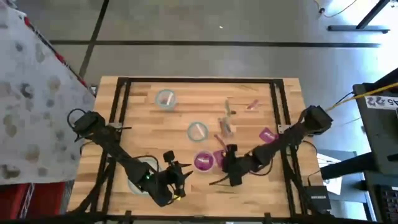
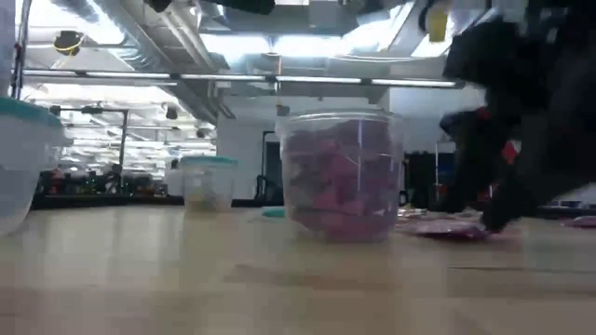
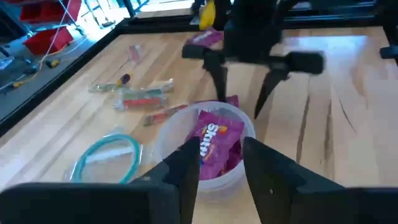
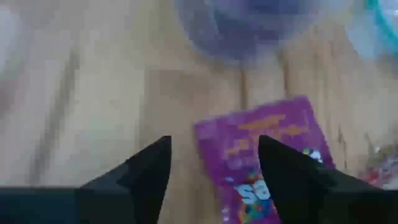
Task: Sort candy
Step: Put the violet candy into the bottom small transparent bin
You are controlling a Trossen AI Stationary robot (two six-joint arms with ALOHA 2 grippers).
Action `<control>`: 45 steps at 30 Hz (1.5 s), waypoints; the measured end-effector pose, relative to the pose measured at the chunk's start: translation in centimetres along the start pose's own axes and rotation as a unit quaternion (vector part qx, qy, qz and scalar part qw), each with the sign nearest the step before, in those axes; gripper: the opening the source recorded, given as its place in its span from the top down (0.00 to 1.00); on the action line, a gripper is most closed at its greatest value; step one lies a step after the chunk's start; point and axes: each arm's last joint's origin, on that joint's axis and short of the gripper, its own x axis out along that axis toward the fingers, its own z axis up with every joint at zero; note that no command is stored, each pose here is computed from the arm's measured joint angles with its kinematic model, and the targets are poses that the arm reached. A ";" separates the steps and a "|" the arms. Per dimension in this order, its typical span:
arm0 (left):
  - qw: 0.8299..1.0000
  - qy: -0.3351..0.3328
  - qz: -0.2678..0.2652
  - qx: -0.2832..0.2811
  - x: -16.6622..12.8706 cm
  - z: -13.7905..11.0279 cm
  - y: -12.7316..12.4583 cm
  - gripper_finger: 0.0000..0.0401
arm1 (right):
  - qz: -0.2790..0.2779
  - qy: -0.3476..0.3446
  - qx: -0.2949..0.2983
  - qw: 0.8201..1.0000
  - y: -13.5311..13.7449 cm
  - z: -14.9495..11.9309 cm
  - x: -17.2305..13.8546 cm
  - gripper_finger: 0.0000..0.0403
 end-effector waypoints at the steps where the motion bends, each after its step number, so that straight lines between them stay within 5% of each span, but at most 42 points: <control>1: 1.000 0.000 0.000 0.000 0.0 0.0 0.0 0.73 | -0.002 0.001 0.000 1.000 -0.1 0.0 0.2 0.48; 5: 1.000 0.000 0.000 0.000 0.0 0.0 0.0 0.73 | -0.008 0.005 -0.011 1.000 0.0 -0.2 0.9 0.62; 11: 1.000 0.000 0.000 -0.001 0.0 0.0 0.0 0.73 | -0.009 0.014 -0.014 1.000 0.1 0.3 0.6 0.96; 21: 1.000 0.000 0.000 -0.001 0.0 0.0 0.0 0.73 | -0.152 0.081 -0.098 0.980 1.9 3.8 -4.0 1.00; 26: 1.000 0.000 0.000 -0.001 0.0 0.0 0.0 0.73 | -0.227 0.026 -0.114 0.967 2.8 7.1 -7.1 1.00; 35: 1.000 0.000 0.000 -0.002 0.0 0.0 0.0 0.73 | -0.104 -0.097 -0.204 0.969 3.7 12.4 -6.8 1.00; 45: 1.000 0.000 0.000 -0.002 0.0 0.0 0.0 0.73 | -0.028 -0.009 -0.188 0.982 1.1 12.0 -0.5 1.00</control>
